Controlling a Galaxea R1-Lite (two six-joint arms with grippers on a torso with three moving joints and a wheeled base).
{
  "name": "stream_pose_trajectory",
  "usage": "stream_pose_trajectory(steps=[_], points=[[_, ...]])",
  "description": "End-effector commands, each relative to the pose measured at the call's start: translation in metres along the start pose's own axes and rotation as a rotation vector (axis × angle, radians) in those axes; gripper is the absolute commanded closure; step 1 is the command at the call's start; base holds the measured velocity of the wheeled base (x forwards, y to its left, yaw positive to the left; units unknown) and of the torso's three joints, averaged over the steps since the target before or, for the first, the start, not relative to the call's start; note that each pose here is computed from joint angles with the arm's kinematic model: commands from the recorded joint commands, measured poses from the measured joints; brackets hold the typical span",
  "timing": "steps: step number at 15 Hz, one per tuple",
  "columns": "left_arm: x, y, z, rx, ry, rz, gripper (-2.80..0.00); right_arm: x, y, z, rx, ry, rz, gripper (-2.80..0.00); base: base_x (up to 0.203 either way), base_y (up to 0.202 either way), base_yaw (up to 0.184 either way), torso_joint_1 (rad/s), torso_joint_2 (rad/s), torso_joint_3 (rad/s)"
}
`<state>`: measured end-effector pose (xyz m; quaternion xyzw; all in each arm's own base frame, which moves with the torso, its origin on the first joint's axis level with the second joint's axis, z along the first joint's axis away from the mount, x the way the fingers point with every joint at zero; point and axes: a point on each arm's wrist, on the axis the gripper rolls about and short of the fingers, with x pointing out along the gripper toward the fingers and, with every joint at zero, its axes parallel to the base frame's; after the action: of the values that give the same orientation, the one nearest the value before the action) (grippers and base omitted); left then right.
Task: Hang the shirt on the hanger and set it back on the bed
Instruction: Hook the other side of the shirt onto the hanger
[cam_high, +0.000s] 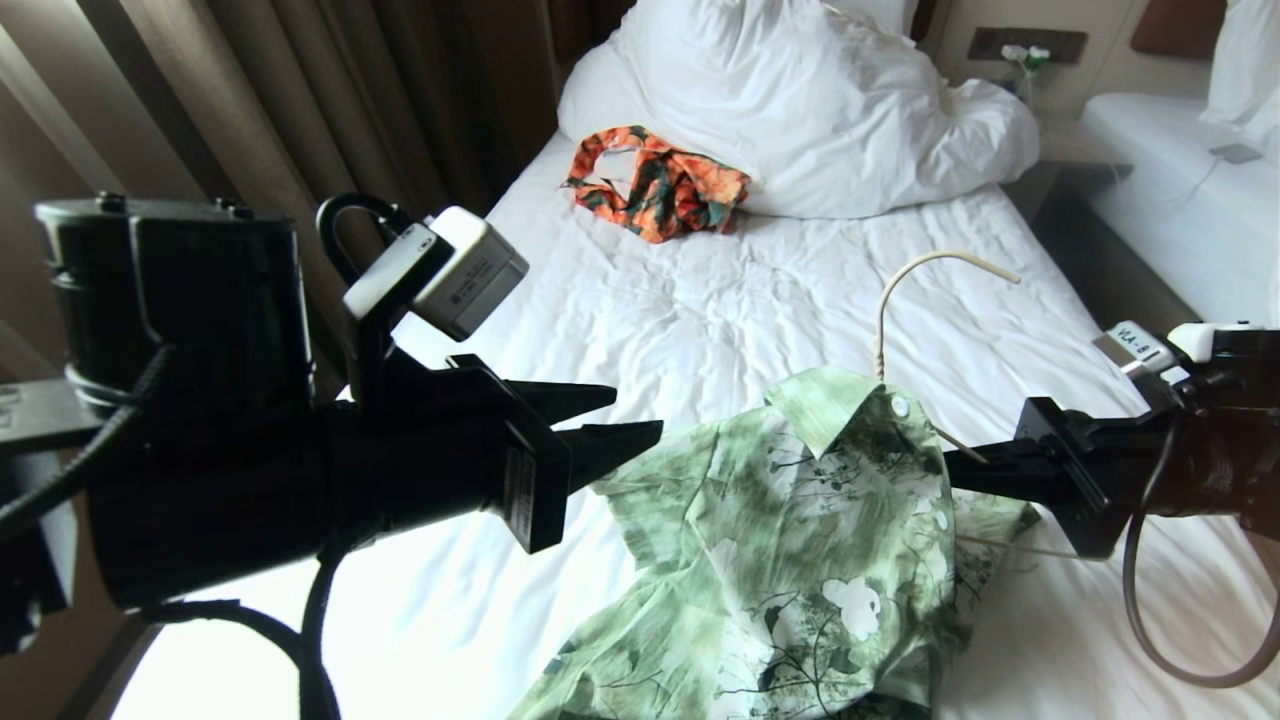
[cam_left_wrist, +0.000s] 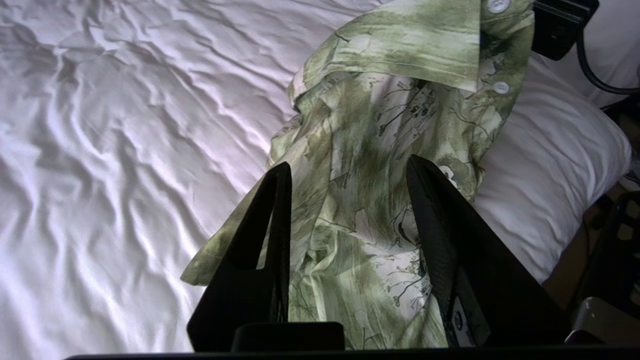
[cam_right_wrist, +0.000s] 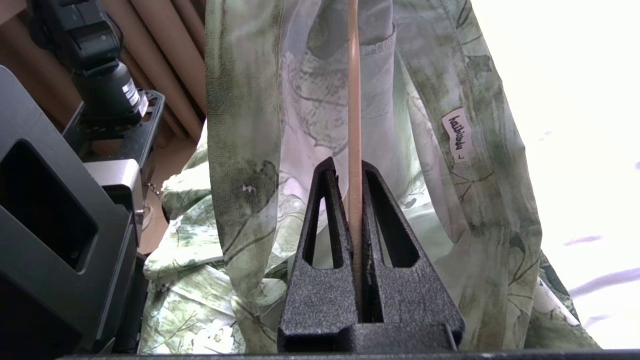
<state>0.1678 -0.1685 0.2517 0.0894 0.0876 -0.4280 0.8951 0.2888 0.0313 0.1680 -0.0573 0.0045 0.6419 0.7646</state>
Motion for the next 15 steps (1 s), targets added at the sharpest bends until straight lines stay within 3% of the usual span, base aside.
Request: stream_pose_trajectory(steps=[1,6,9,12,15], points=[[0.012,0.0,-0.004,0.025,0.004,-0.051,-2.8,0.0,0.002,0.001,-0.009,-0.008,0.017,0.0,0.0,0.0,0.0,0.0,0.0,0.0],[0.063,0.004,-0.001,0.051,-0.023,-0.073,-2.8,0.001,0.006,0.004,-0.017,-0.014,0.029,0.0,0.0,0.0,0.0,0.0,0.0,0.0],[0.084,0.003,-0.013,0.043,0.011,-0.104,-2.8,0.0,0.01,0.008,-0.027,-0.03,0.058,0.0,0.0,0.0,0.0,0.0,0.0,0.0],[0.1,0.003,-0.017,0.051,-0.055,-0.103,-2.8,0.002,0.013,0.007,-0.027,-0.033,0.072,0.0,0.0,0.0,0.0,0.0,0.0,0.0],[0.109,-0.002,-0.018,0.055,-0.05,-0.119,-2.8,0.003,0.014,0.007,-0.024,-0.033,0.078,0.0,0.0,0.0,0.0,0.0,0.0,0.0]])
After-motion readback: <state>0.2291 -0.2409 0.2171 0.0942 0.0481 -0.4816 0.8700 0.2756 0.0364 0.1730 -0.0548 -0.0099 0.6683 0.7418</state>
